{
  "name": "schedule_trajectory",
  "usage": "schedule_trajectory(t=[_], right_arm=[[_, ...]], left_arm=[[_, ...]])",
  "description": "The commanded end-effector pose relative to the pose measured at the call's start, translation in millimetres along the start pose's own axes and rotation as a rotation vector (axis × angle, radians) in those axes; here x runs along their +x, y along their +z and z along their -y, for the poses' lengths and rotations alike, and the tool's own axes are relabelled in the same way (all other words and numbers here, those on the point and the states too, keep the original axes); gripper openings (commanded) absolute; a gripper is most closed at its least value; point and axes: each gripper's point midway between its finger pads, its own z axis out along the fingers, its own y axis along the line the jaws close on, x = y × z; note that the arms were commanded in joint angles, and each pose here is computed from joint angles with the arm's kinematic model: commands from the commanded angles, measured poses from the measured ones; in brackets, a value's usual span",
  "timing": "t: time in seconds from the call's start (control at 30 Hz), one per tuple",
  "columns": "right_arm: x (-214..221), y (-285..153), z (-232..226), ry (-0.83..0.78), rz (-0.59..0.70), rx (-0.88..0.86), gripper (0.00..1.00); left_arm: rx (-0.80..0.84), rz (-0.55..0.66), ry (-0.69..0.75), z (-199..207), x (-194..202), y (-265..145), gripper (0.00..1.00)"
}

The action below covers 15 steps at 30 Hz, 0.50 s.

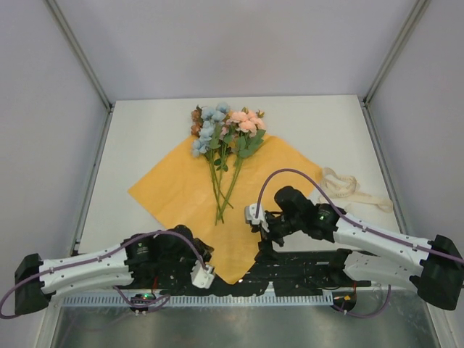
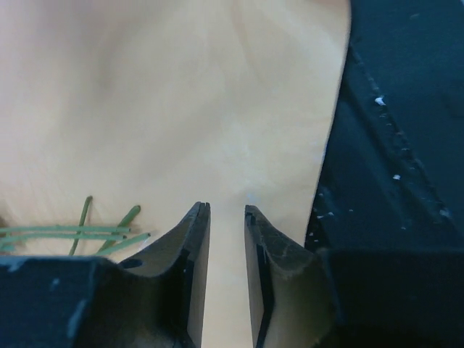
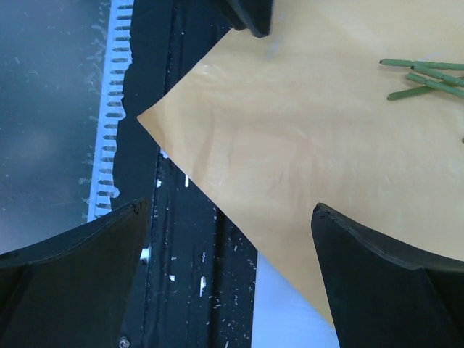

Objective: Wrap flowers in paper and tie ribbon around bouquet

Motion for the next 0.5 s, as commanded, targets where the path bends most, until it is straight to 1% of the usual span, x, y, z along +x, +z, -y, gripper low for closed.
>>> schedule_trajectory(t=[0.0,0.07,0.1,0.2,0.37,0.47], right_arm=[[-16,-3,15,-0.107,0.012,0.065,0.98],[-15,-4,17,-0.124,0.002,0.071,0.98],[-18,-5,17,-0.122,0.001,0.073,0.98],[-19,-7,20,-0.123,-0.008,0.087,0.98],[-21,-9,21,-0.132,-0.018,0.091,0.98],[-21,-10,25,-0.142,-0.022,0.109,0.97]], left_arm=[[0.145,-0.043,0.169,31,6,-3,0.32],[0.185,-0.082,0.183,39,16,-3,0.36],[0.203,-0.095,0.184,44,21,-3,0.4],[0.215,-0.116,0.221,46,28,2,0.5],[0.239,-0.174,0.257,46,40,7,0.57],[0.208,-0.177,0.277,43,44,14,0.55]])
